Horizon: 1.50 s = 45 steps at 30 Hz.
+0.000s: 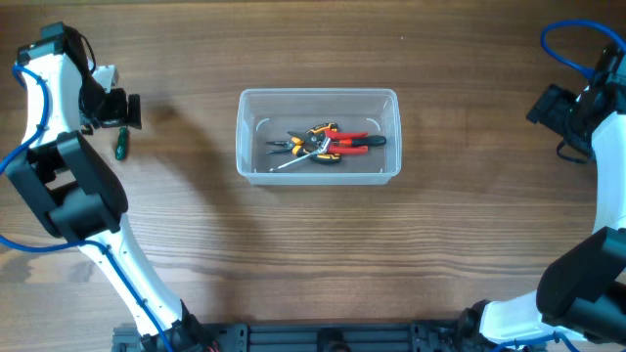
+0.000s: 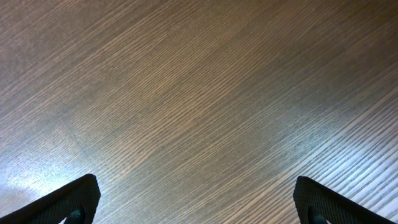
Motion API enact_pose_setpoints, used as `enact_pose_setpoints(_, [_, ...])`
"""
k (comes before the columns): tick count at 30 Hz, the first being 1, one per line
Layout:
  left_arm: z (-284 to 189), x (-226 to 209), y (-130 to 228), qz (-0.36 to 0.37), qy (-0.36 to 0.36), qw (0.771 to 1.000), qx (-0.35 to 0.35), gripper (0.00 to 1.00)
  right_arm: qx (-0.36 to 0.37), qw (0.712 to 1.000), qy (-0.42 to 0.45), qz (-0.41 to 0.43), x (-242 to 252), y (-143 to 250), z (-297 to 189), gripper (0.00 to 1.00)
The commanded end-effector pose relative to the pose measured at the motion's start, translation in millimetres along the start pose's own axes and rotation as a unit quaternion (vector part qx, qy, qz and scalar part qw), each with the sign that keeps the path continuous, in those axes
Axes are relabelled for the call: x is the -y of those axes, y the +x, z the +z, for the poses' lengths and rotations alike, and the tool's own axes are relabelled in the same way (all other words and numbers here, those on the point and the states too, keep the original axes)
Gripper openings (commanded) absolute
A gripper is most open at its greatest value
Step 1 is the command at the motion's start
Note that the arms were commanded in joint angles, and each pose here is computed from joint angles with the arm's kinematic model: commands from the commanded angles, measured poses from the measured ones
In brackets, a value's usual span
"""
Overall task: Pack container
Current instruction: 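Lower the left gripper and close it on the green screwdriver handle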
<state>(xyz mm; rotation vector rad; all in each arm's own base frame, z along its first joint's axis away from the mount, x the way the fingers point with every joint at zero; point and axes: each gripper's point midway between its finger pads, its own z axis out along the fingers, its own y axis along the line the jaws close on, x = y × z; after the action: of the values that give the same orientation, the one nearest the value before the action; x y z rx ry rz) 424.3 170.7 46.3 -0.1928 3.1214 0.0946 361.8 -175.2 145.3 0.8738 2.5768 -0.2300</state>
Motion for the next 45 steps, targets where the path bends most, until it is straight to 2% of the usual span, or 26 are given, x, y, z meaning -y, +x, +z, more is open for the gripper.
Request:
enact_pose_setpoints(1, [6, -1, 2, 0.011, 0.01, 1.0, -0.007, 1.0, -0.003, 1.0, -0.001, 0.004, -1, 2, 1, 1.0])
enact_pose_setpoints(13, [15, -16, 9, -0.012, 0.022, 1.0, -0.014, 1.0, -0.002, 1.0, -0.001, 0.004, -1, 2, 1, 1.0])
enact_pose_setpoints(36, [23, -9, 1, -0.011, 0.035, 0.999, 0.003, 1.0, -0.003, 1.0, -0.001, 0.004, -1, 2, 1, 1.0])
enact_pose_setpoints(45, [35, -5, 3, 0.005, 0.0, 1.0, -0.008, 1.0, -0.002, 1.0, -0.001, 0.004, -1, 2, 1, 1.0])
